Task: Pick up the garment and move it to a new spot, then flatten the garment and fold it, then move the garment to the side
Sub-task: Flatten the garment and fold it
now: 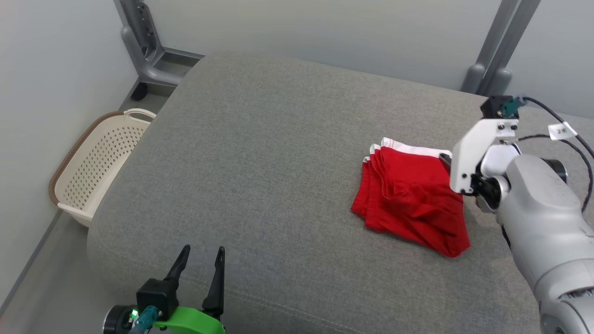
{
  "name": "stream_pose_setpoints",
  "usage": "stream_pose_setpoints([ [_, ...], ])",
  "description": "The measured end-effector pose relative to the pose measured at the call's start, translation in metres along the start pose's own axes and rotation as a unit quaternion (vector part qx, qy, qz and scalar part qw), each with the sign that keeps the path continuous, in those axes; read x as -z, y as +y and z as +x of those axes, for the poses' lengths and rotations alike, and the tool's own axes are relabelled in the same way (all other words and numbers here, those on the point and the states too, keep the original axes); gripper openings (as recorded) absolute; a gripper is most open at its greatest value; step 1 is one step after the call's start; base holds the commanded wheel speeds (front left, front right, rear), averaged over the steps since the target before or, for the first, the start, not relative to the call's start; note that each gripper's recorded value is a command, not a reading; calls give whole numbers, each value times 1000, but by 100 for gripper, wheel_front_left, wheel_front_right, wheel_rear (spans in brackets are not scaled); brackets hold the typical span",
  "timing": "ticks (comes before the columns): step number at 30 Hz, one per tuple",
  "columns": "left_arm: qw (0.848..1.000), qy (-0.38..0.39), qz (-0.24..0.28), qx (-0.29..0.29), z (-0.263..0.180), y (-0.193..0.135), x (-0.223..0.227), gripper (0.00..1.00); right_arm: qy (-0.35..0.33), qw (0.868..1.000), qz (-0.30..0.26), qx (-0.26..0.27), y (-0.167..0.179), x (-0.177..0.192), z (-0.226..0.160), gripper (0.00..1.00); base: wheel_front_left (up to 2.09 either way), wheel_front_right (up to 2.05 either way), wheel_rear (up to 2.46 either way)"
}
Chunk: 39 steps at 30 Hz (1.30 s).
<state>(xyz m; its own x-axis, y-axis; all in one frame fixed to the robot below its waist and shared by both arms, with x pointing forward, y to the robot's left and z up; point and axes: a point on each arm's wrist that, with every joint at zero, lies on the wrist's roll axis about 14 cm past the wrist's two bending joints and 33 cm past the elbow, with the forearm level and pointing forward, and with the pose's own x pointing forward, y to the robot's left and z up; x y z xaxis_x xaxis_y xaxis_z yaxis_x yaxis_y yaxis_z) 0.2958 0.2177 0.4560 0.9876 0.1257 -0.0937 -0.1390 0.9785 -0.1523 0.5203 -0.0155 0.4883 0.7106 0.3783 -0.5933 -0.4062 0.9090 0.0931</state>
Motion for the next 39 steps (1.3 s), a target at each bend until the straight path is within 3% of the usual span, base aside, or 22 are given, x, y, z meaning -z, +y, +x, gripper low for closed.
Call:
stream_pose_setpoints([
  [6, 1000, -4, 1, 17, 3, -10, -2, 100, 15, 998, 14, 53, -51, 41, -13, 100, 0, 0, 0],
  [13, 1000, 4, 1, 19, 7, -11, 1, 100, 33, 997, 32, 55, -56, 79, -10, 100, 0, 0, 0],
  [14, 1000, 6, 2, 20, 7, -12, 2, 100, 35, 997, 34, 53, -54, 82, -9, 81, 0, 0, 0],
  [15, 1000, 7, 2, 20, 8, -12, 2, 100, 34, 998, 33, 49, -51, 82, -8, 45, 0, 0, 0],
  [16, 1000, 8, 2, 20, 8, -12, 3, 100, 32, 998, 30, 45, -47, 82, -6, 0, 0, 0, 0],
  [30, 1000, 8, -2, 7, 8, -4, 2, 100, 41, 999, -9, 11, -13, 86, 4, 0, 0, 0, 0],
  [39, 1000, 1, -4, -2, 4, 1, -1, 100, 60, 997, -27, -30, 28, 99, 3, 0, 0, 0, 0],
])
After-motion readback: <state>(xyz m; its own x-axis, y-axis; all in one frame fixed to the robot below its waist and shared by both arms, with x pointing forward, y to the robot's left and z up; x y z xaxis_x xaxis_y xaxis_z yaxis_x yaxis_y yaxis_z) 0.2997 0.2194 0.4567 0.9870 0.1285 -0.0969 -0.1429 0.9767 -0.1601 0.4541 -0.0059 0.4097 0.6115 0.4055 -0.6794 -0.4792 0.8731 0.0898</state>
